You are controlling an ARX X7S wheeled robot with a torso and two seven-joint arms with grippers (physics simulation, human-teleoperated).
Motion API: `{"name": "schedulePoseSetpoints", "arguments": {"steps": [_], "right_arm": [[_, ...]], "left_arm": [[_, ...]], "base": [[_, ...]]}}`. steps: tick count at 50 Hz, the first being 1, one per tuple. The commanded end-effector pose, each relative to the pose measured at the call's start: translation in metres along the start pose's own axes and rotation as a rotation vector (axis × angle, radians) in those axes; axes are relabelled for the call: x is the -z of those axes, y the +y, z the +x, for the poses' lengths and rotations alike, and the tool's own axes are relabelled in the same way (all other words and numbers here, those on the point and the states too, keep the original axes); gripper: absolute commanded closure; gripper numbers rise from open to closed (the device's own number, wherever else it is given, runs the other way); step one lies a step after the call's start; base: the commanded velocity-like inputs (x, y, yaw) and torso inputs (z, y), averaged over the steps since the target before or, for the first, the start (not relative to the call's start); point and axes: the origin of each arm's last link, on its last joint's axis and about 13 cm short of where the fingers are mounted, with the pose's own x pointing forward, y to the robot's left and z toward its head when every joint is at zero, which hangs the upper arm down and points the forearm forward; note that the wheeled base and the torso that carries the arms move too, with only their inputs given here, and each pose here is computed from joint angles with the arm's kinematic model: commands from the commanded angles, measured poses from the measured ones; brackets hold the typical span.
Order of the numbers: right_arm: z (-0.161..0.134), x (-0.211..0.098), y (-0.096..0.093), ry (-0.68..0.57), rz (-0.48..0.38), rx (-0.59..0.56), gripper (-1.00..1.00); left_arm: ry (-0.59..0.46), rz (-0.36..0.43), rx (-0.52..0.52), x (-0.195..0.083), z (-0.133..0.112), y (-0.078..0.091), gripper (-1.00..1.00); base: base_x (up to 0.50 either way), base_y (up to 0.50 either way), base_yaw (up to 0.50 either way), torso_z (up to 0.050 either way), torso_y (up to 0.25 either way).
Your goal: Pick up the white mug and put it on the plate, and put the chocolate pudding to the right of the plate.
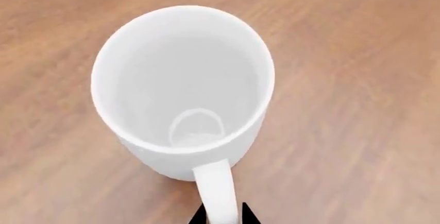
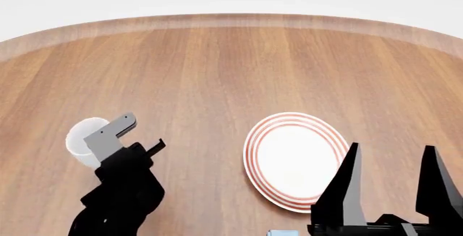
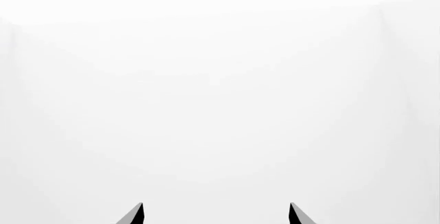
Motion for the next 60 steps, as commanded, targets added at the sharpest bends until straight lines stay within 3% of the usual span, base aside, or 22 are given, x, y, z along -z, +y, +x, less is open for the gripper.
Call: {"name": "schedulePoseSetpoints", "arguments": {"steps": [1, 6, 7, 12, 13, 17, 19, 26, 34, 47, 55, 60], "right_arm": [[0.001, -0.001, -0.001, -0.015, -0.026, 0.000, -1.00], [0.001, -0.002, -0.001, -0.019, -0.025, 0.004, -1.00], [0.001, -0.002, -0.001, -0.020, -0.026, 0.003, -1.00], [0.001, -0.001, -0.001, -0.017, -0.025, 0.003, -1.00], [0.001, -0.002, -0.001, -0.018, -0.025, 0.003, -1.00], [0.000, -0.002, -0.001, -0.019, -0.024, 0.004, -1.00], [0.001, -0.003, -0.001, -0.020, -0.023, 0.007, -1.00], [0.001, -0.003, -0.001, -0.023, -0.022, 0.007, -1.00], [0.001, -0.003, -0.002, -0.024, -0.023, 0.008, -1.00], [0.003, -0.005, -0.003, -0.030, -0.021, 0.012, -1.00], [0.004, -0.008, -0.002, -0.038, -0.017, 0.010, -1.00], [0.005, -0.008, -0.002, -0.040, -0.016, 0.010, -1.00]], "left_arm": [[-0.264, 0.165, 0.300, -0.027, -0.020, -0.004, 1.00], [-0.379, 0.382, 0.502, -0.047, -0.042, -0.001, 1.00], [-0.410, 0.424, 0.500, -0.051, -0.046, 0.000, 1.00], [-0.503, 0.517, 0.627, -0.063, -0.061, 0.000, 1.00], [-0.538, 0.584, 0.686, -0.064, -0.068, -0.001, 1.00], [-0.501, 0.659, 0.799, -0.067, -0.078, -0.003, 1.00], [-0.535, 0.723, 0.830, -0.070, -0.081, -0.005, 1.00], [-0.503, 0.801, 0.961, -0.079, -0.085, -0.010, 1.00], [-0.516, 0.897, 1.024, -0.098, -0.096, -0.019, 1.00], [-0.306, 0.862, 1.274, -0.096, -0.101, -0.029, 1.00], [-0.271, 0.952, 1.377, -0.082, -0.111, -0.033, 1.00], [-0.254, 0.965, 1.399, -0.077, -0.113, -0.034, 1.00]], "base": [[0.00, 0.00, 0.00, 0.000, 0.000], [0.00, 0.00, 0.00, 0.000, 0.000], [0.00, 0.00, 0.00, 0.000, 0.000], [0.00, 0.00, 0.00, 0.000, 0.000], [0.00, 0.00, 0.00, 0.000, 0.000], [0.00, 0.00, 0.00, 0.000, 0.000], [0.00, 0.00, 0.00, 0.000, 0.000], [0.00, 0.00, 0.00, 0.000, 0.000], [0.00, 0.00, 0.00, 0.000, 0.000], [0.00, 0.00, 0.00, 0.000, 0.000], [0.00, 0.00, 0.00, 0.000, 0.000], [0.00, 0.00, 0.00, 0.000, 0.000]]}}
